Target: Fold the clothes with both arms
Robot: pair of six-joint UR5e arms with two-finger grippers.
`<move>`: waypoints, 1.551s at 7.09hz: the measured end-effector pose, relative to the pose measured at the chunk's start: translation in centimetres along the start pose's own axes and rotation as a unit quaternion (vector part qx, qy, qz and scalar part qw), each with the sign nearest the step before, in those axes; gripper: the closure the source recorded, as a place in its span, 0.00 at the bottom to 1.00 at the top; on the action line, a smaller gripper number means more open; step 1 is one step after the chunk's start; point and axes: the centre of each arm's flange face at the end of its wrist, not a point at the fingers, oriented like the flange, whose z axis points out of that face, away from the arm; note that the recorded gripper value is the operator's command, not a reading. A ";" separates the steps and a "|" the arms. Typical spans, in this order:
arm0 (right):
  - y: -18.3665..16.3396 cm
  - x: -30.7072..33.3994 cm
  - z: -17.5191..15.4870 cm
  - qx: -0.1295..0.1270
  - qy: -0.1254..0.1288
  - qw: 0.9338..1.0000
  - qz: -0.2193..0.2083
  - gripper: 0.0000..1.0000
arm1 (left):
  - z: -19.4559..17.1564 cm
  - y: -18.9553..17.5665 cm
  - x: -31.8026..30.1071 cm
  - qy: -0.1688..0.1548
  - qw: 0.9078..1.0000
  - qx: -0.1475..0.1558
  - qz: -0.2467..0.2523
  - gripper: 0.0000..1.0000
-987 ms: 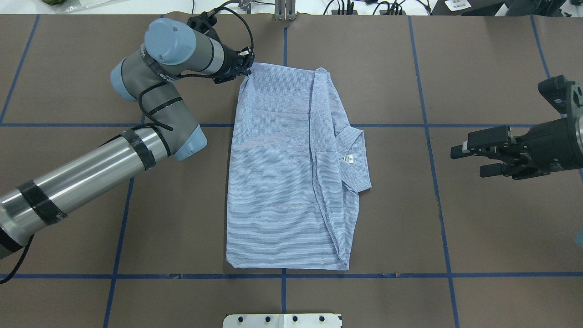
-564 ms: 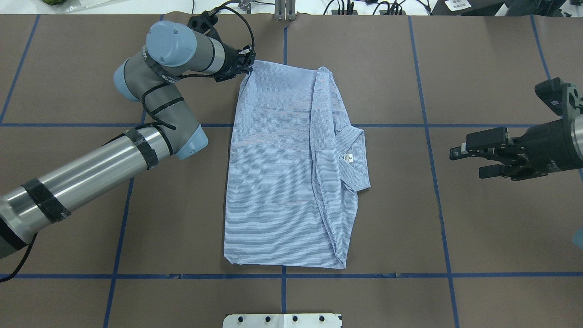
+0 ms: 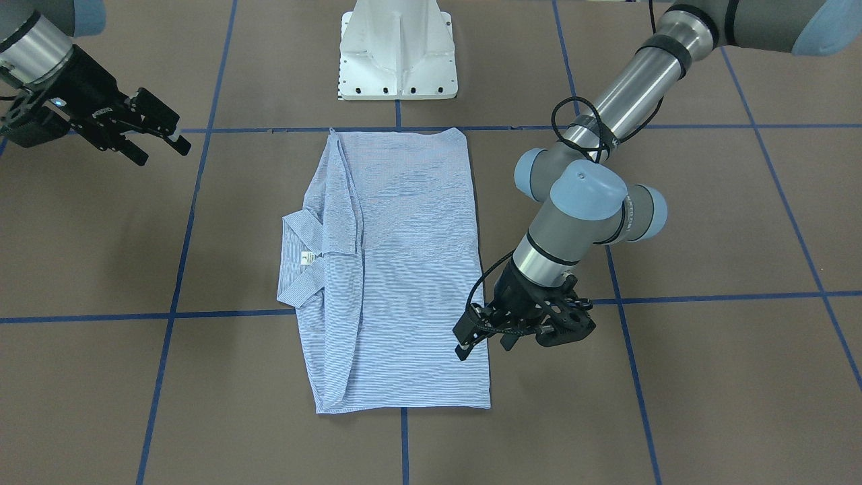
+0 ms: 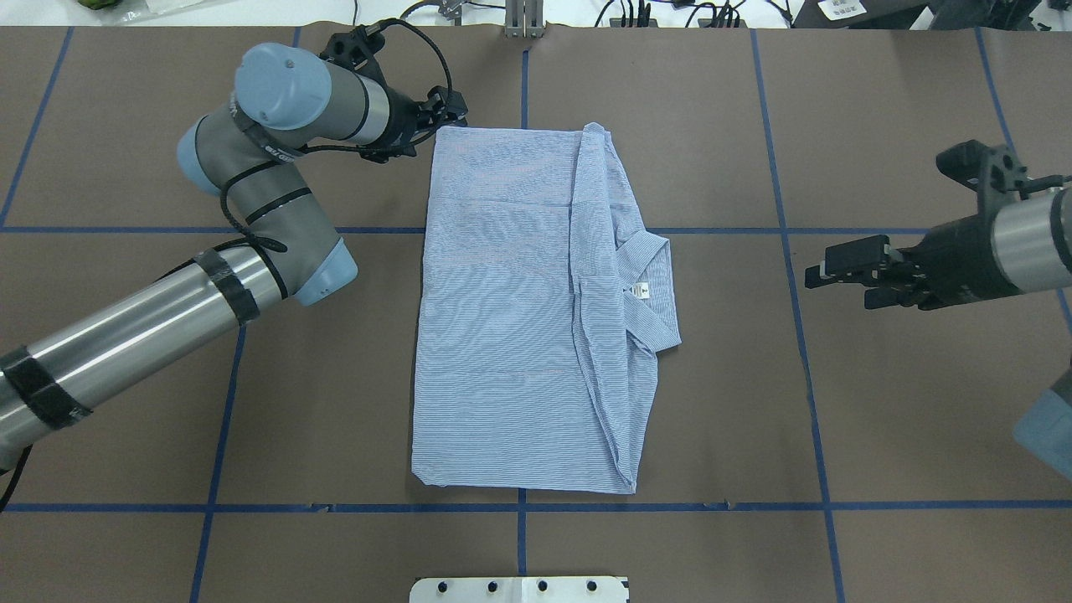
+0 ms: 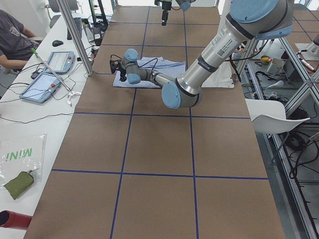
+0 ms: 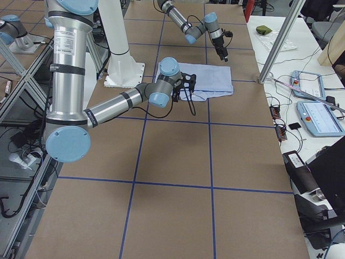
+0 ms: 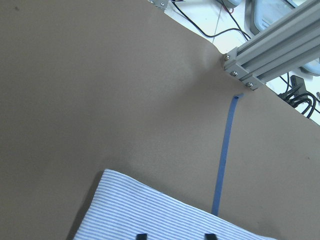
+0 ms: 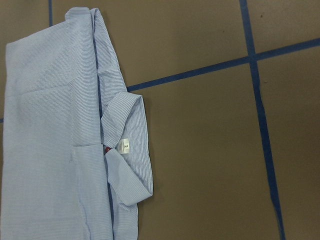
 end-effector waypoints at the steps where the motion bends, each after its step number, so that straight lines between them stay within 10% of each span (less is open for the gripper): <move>1: -0.7 -4.2 2.7 0.008 0.039 0.999 -0.008 0.00 | -2.5 0.8 -1.7 0.001 1.000 -0.007 0.017 0.00; 5: -2.5 -19.4 15.1 0.020 0.193 0.977 -0.090 0.00 | -14.4 4.9 -6.8 0.019 0.997 -0.052 0.060 0.00; 11: -2.4 -24.4 27.3 0.015 0.241 0.961 -0.136 0.00 | -18.2 6.8 -8.5 0.029 0.995 -0.073 0.061 0.00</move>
